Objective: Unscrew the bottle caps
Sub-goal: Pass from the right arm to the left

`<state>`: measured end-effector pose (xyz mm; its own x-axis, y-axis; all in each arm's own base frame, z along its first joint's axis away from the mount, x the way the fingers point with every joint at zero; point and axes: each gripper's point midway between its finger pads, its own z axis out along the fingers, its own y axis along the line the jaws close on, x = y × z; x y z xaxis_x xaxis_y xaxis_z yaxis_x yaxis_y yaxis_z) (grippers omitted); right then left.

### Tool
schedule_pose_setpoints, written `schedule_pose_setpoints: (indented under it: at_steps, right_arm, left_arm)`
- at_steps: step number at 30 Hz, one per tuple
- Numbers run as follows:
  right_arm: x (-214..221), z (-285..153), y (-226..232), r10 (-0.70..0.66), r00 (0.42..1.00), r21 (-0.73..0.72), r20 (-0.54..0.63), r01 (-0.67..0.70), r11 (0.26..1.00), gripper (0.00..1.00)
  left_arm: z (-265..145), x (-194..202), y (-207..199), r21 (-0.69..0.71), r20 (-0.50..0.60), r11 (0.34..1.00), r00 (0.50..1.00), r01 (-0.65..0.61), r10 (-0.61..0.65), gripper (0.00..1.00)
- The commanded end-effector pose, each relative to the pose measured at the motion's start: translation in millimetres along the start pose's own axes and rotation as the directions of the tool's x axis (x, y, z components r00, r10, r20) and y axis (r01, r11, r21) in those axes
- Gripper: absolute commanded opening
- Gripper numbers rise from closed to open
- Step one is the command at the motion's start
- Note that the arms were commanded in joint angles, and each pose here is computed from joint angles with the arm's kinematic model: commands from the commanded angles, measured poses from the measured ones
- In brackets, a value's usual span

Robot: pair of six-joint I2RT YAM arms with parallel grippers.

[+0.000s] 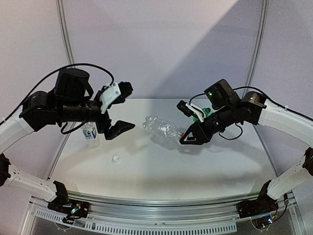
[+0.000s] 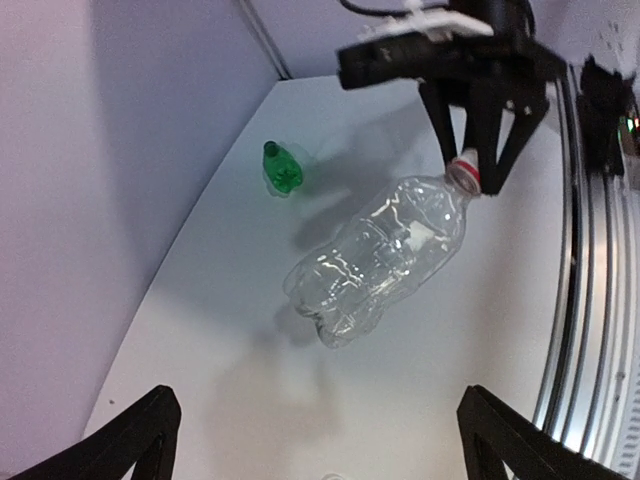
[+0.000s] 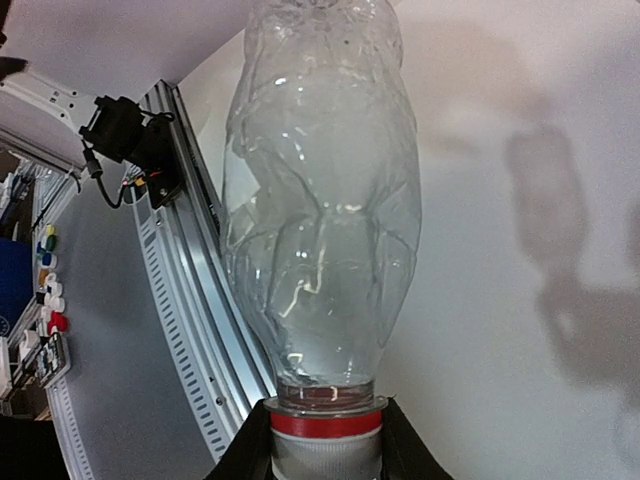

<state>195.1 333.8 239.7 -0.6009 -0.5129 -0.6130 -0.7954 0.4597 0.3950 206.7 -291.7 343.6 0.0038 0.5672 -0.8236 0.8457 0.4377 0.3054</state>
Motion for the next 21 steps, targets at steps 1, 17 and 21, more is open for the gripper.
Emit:
schedule_pose_setpoints:
  at_steps: [1, 17, 21]
  right_arm:
    - [10, -12, 22, 0.012, 1.0, -0.1, -0.027, -0.014, 0.995, 0.0]
    - [11, -25, 50, -0.01, 0.997, -0.235, -0.074, -0.008, 0.972, 0.0]
    - [11, -24, 51, -0.017, 0.996, -0.242, -0.093, -0.006, 0.97, 0.0]
  left_arm:
    - [19, 9, -21, 0.032, 0.003, 0.972, 0.972, -0.235, 0.235, 0.99]
    - [62, 23, -59, 0.18, 0.036, 0.858, 0.875, -0.482, 0.484, 0.99]
    - [67, 27, -63, 0.205, 0.036, 0.841, 0.862, -0.501, 0.505, 0.95]
